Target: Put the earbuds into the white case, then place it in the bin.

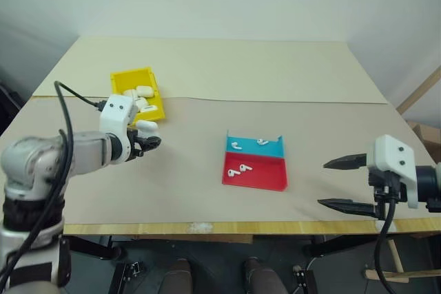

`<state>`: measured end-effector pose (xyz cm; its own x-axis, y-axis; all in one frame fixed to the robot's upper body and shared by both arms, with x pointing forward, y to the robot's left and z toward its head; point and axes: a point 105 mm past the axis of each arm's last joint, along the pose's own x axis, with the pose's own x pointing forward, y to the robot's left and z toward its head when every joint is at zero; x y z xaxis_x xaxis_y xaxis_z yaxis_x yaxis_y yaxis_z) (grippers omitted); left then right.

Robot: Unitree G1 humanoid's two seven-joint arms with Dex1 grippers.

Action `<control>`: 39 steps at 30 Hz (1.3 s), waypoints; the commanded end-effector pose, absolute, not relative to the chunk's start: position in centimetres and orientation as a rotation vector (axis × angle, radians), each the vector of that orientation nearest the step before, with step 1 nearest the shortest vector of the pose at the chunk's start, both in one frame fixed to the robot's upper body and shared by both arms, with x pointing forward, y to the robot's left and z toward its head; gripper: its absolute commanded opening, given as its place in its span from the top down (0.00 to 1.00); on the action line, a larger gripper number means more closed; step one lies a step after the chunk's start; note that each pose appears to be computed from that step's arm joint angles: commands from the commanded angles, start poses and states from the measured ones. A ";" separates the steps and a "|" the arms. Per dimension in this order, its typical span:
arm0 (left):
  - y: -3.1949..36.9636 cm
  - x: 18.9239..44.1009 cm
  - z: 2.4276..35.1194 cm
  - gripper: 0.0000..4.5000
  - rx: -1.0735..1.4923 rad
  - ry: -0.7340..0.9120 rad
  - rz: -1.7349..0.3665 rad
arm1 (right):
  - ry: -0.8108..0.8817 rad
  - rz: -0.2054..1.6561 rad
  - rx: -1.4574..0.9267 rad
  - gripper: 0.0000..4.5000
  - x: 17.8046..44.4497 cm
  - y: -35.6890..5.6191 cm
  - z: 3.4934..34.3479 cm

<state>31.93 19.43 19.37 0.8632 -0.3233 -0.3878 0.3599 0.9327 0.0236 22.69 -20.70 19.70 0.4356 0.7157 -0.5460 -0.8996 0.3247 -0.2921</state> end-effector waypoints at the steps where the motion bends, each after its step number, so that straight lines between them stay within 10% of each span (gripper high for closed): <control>1: 18.5 30.9 23.0 0.37 0.098 0.136 -0.400 | 0.292 1.093 -0.668 0.00 22.7 -20.7 20.8; 13: 14.7 26.0 26.3 0.37 0.107 -0.332 -0.786 | 0.247 1.130 -0.728 0.00 24.7 -20.8 21.9; 39: 11.1 23.3 23.8 0.37 0.014 -0.356 -1.267 | 0.296 1.202 -0.832 0.00 25.1 -18.6 24.0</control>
<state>24.05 11.07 23.55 0.3131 -0.9164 0.2494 0.9169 0.3601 0.1722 25.54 -19.13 23.42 0.3845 0.7045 -0.5965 -0.9007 0.1447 -0.4096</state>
